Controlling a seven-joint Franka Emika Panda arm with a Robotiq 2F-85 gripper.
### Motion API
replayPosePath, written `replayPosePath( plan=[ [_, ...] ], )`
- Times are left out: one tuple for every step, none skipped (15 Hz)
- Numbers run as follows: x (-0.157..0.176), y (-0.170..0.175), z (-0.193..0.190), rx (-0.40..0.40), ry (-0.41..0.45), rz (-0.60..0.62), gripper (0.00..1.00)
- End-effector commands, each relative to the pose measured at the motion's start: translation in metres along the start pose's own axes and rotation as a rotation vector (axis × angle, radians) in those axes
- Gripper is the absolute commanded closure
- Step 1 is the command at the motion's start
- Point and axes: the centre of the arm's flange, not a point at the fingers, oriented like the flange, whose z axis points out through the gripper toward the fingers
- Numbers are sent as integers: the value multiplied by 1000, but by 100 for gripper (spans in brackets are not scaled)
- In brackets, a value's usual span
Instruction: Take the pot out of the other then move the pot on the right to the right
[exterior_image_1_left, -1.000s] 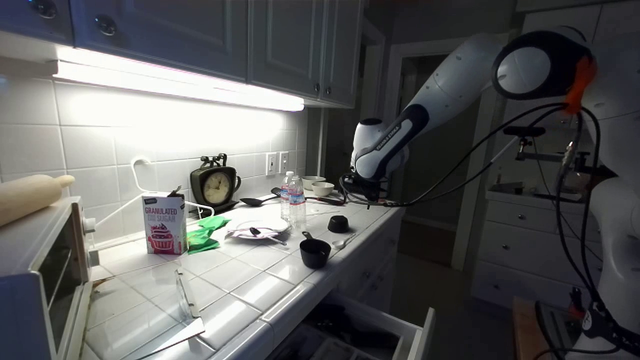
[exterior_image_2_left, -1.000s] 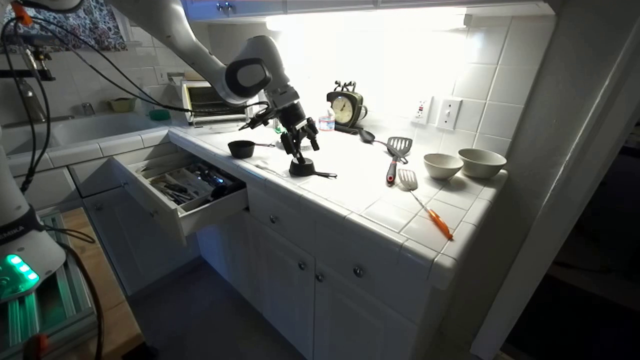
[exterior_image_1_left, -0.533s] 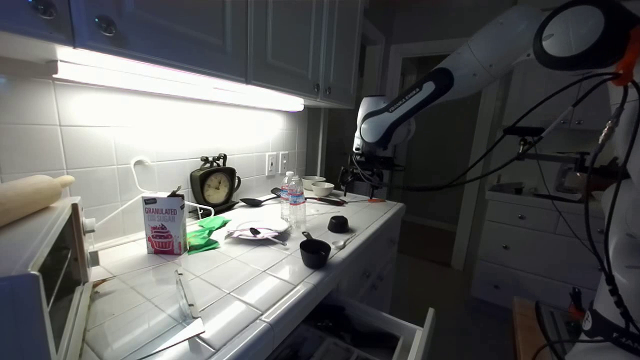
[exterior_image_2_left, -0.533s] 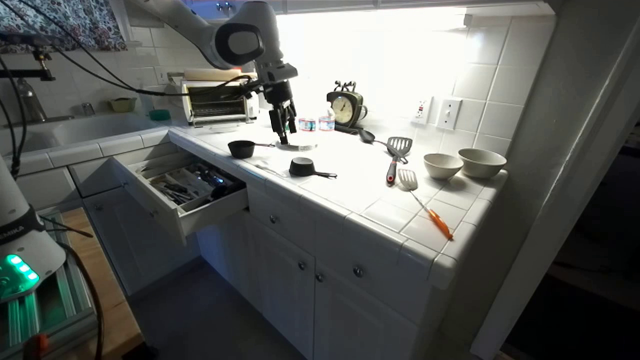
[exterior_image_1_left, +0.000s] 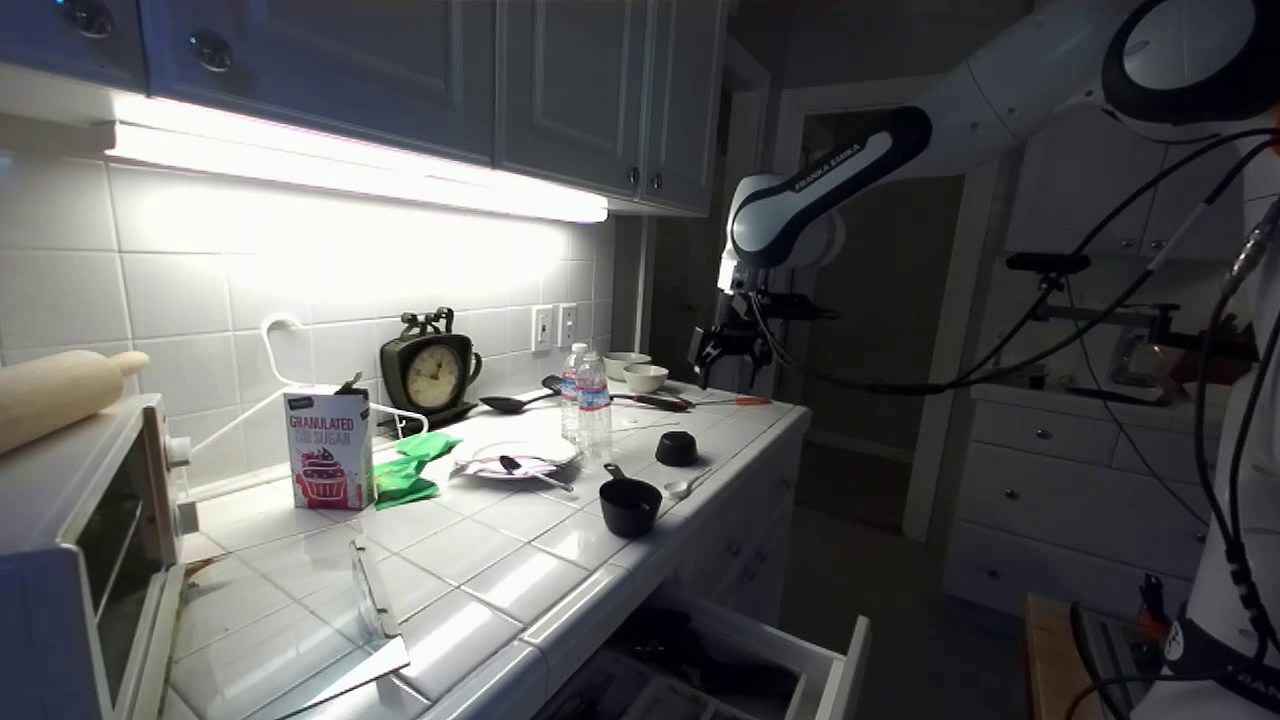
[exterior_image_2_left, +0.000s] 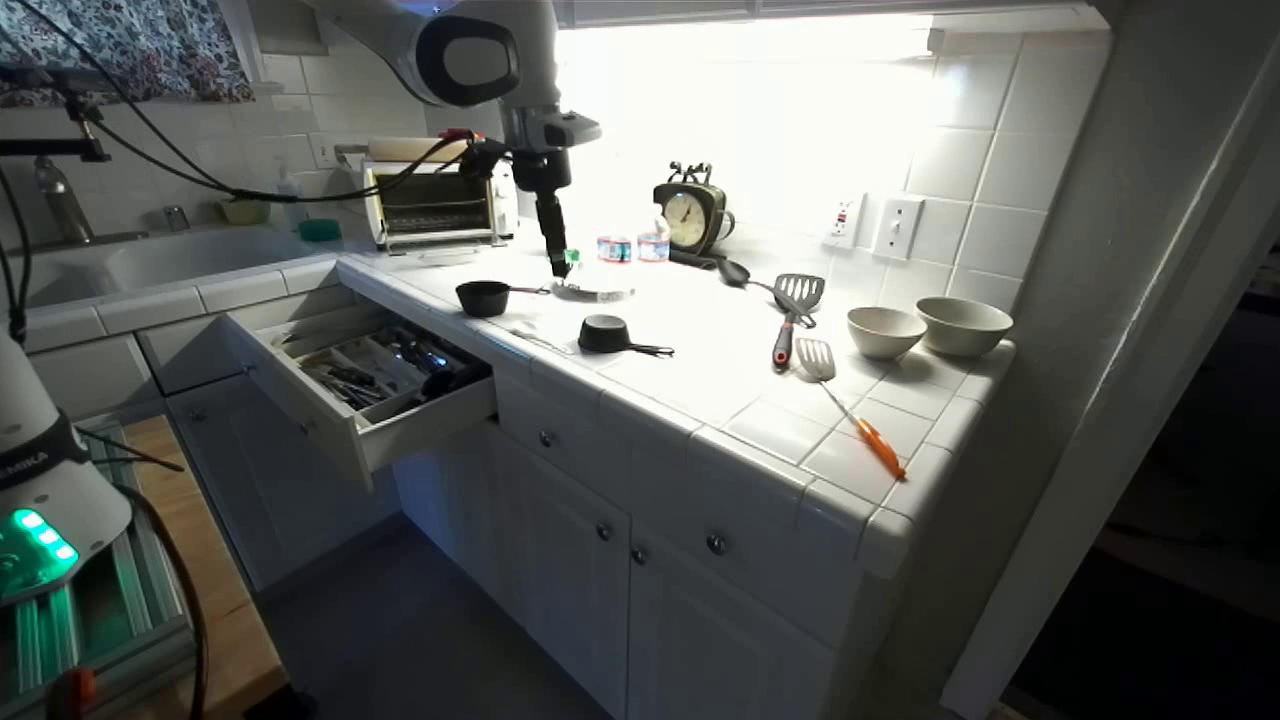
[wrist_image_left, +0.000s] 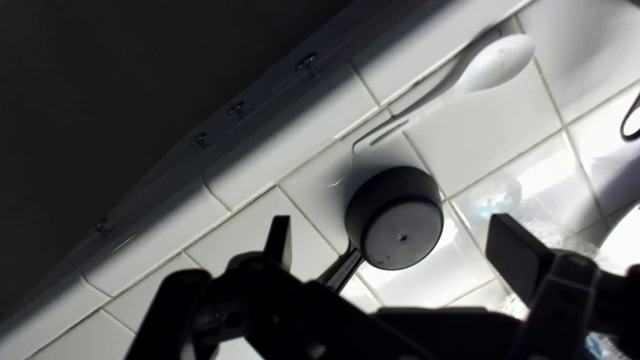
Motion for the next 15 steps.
replayPosePath(
  plan=[
    [-16, 7, -7, 32, -68, -187, 0],
    [-18, 7, -7, 32, -83, -242, 0],
    [-20, 6, -6, 32, -97, -290, 0],
    [-22, 5, -6, 32, -107, -331, 0],
    [-23, 4, -6, 31, -115, -362, 0],
    [-24, 3, -6, 30, -118, -387, 0],
    [-26, 2, -6, 33, -115, -408, 0],
    [-27, 1, -6, 33, -115, -427, 0],
    [-27, 0, -6, 38, -112, -443, 0],
    [-28, -1, -6, 41, -107, -445, 0],
    [-17, -6, 1, 14, -102, -419, 0],
    [-17, -7, 1, 15, -102, -426, 0],
    [-17, -7, 1, 15, -102, -430, 0],
    [-17, -7, 1, 15, -102, -432, 0],
    [-17, -7, 1, 15, -102, -433, 0]
  ],
)
